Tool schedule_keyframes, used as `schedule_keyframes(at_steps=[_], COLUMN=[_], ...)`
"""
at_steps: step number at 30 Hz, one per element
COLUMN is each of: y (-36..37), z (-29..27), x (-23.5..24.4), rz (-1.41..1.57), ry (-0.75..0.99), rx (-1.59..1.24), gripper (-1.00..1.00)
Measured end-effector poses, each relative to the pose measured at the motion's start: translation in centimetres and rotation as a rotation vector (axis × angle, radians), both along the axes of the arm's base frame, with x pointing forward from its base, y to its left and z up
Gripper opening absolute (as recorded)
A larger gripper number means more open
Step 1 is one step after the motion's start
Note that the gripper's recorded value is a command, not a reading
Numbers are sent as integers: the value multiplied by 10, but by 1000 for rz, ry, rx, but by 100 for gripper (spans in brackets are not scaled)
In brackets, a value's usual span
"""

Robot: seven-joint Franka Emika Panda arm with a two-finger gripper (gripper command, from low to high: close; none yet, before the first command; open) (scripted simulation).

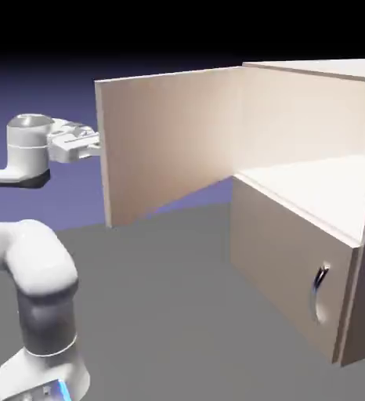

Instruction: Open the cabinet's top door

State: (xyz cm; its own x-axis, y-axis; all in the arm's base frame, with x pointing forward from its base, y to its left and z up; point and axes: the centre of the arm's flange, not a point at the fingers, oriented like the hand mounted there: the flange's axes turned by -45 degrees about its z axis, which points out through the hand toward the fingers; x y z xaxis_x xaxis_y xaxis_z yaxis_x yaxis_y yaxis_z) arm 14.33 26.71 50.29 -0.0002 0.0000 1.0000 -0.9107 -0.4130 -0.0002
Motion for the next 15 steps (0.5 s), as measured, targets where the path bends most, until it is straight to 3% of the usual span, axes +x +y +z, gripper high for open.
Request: schedule_keyframes(at_steps=[15], y=[133], z=[0], x=[3], rz=[-278], ry=[0], rx=[0], gripper=[-100])
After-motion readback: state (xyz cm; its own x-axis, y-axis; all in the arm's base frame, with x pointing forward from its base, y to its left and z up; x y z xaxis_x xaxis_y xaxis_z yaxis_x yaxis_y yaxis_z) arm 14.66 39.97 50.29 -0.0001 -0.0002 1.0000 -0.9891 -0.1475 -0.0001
